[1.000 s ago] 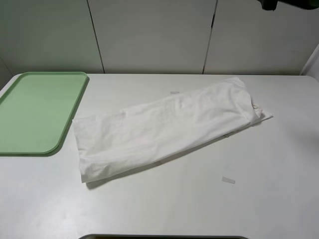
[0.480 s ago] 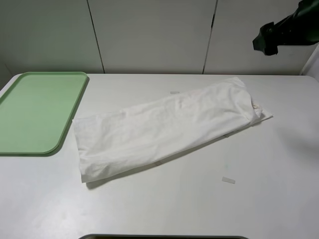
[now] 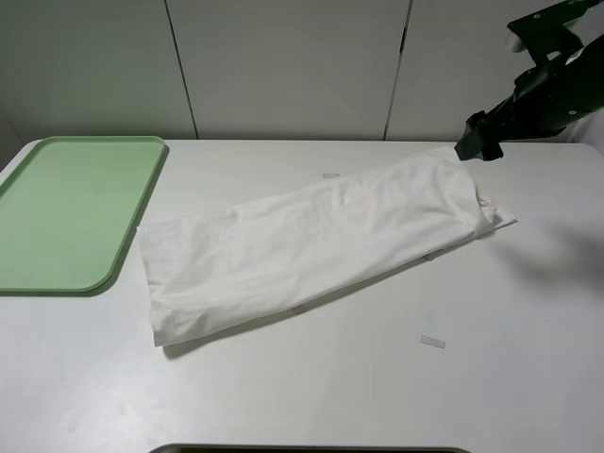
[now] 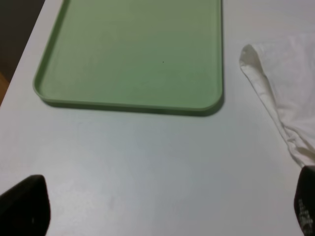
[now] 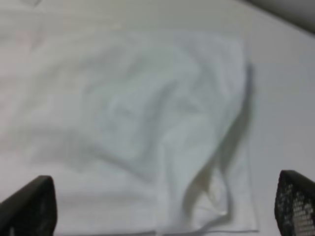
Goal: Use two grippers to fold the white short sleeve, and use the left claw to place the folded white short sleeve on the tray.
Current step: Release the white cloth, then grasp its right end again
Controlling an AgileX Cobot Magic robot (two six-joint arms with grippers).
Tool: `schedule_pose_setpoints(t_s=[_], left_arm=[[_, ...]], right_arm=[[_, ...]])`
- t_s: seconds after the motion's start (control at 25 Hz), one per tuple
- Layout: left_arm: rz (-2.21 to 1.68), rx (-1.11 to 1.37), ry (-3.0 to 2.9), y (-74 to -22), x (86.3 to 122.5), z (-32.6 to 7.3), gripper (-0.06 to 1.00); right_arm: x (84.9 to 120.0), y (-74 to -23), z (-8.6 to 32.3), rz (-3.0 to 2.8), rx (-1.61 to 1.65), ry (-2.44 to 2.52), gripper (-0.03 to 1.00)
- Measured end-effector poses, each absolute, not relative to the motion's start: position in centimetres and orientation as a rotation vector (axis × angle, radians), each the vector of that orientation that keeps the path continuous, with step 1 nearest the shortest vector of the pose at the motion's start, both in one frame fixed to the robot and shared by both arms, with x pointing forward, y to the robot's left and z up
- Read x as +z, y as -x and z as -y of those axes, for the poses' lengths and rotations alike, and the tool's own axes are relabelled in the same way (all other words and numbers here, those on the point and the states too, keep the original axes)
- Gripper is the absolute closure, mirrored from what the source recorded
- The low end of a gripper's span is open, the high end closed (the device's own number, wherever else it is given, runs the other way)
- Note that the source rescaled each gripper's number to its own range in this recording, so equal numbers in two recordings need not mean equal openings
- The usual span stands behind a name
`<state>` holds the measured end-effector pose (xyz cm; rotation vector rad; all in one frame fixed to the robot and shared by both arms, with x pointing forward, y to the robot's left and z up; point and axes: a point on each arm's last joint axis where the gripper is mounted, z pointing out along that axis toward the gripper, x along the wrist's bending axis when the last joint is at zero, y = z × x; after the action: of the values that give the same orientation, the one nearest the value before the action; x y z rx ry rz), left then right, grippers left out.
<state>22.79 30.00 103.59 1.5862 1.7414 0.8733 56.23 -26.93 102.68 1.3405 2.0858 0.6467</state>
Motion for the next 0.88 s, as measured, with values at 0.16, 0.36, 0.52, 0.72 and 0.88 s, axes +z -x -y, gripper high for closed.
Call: schedule_pose_setpoints(t_s=[0.16, 0.36, 0.52, 0.72, 0.88], left_arm=[[-1.741, 0.873, -1.586, -22.8, 103.6, -30.0, -0.06], [-1.741, 0.873, -1.586, -22.8, 103.6, -30.0, -0.06], [-1.741, 0.873, -1.586, -22.8, 103.6, -30.0, -0.06], [-1.741, 0.873, -1.586, -22.8, 103.6, -30.0, -0.06], [-1.741, 0.873, -1.586, -22.8, 103.6, -30.0, -0.06]], right_arm=[[99.3, -60.9, 27.6, -2.32, 0.61, -1.409, 0.0], [97.1, -64.9, 28.8, -2.417, 0.598, -1.495, 0.0], [95.7, -67.1, 29.8, -2.466, 0.581, -1.532, 0.0], [93.8, -69.8, 31.0, -2.5, 0.579, -1.58, 0.0], [91.6, -70.4, 31.6, -2.509, 0.59, -1.649, 0.0]])
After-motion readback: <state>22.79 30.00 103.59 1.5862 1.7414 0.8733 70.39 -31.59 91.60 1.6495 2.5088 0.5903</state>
